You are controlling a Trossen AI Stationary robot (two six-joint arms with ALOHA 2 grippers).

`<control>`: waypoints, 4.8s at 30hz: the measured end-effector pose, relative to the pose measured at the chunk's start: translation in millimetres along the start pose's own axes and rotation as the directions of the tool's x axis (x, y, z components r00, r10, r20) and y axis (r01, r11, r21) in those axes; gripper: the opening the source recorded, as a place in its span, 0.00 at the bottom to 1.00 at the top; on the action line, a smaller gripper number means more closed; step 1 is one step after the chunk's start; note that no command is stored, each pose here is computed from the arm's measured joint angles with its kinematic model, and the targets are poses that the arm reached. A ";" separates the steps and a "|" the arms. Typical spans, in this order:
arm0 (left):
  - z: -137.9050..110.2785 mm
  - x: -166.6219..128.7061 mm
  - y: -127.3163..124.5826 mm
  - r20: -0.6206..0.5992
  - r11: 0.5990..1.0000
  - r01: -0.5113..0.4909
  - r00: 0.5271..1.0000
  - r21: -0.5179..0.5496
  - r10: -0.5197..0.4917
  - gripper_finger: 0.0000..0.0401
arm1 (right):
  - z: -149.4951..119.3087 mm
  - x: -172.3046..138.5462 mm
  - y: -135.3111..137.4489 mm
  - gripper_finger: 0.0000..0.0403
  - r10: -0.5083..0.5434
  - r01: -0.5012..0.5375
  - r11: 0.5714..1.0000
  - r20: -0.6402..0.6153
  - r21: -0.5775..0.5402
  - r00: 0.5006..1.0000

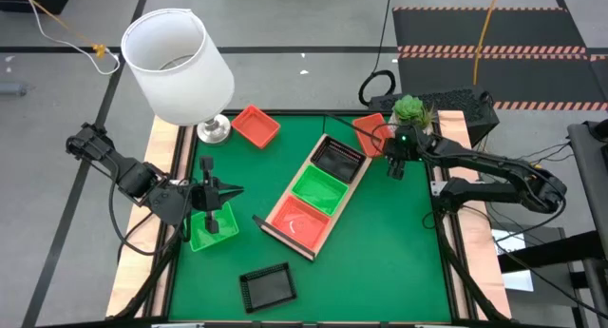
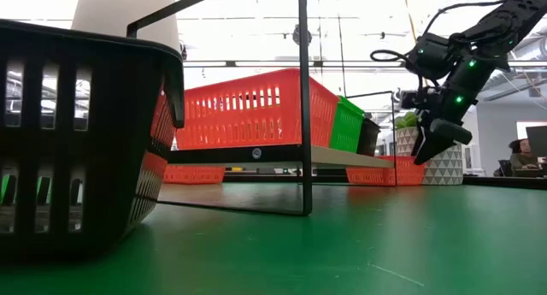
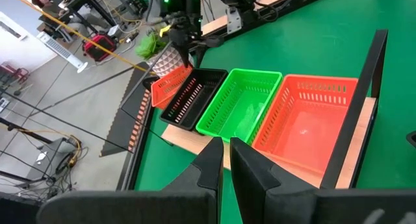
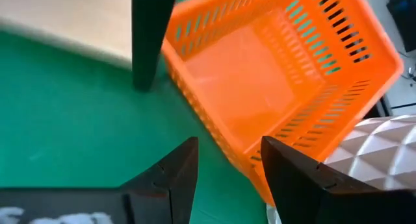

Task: Stack baskets on shelf by color
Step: Stack the right orange bin into the orange bin on the shelf

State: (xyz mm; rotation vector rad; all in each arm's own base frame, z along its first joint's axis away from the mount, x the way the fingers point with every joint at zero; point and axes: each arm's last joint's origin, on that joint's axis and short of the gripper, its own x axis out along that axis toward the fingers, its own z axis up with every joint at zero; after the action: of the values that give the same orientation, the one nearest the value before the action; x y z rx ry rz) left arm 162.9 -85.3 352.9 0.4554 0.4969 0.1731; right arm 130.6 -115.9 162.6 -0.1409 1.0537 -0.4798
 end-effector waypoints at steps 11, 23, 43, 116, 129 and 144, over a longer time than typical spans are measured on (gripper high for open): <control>0.0 0.0 0.0 0.000 1.000 0.000 1.000 0.001 0.000 0.08 | -0.7 1.8 0.7 0.25 0.002 -0.003 1.000 -0.012 -0.013 1.000; 0.0 0.0 0.0 0.000 1.000 0.000 1.000 0.003 0.000 0.08 | -0.8 2.1 1.1 0.06 0.007 -0.007 0.999 -0.009 -0.043 1.000; 0.3 0.0 0.0 0.002 1.000 0.000 1.000 0.004 0.000 0.08 | 14.8 -20.4 -11.7 0.01 -0.178 0.190 0.981 0.181 -0.048 0.967; 4.4 -0.1 0.3 0.036 0.999 0.001 0.999 -0.044 0.001 0.08 | 158.9 -167.5 206.2 0.01 0.253 0.220 0.602 0.445 -0.767 0.859; 4.6 -0.1 0.4 0.037 0.999 0.000 0.999 -0.050 0.001 0.08 | 141.6 -143.6 216.6 0.01 0.306 0.176 0.579 0.412 -0.796 0.858; 4.6 -0.1 0.4 0.037 0.998 0.000 0.999 -0.058 0.002 0.08 | 138.3 -134.8 222.4 0.01 0.342 0.141 0.565 0.387 -0.813 0.856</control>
State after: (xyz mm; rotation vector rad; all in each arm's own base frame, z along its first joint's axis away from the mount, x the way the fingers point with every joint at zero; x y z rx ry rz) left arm 165.0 -86.7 356.8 0.4019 0.4539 0.1788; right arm 264.8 125.8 264.3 -1.0054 0.6628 0.2247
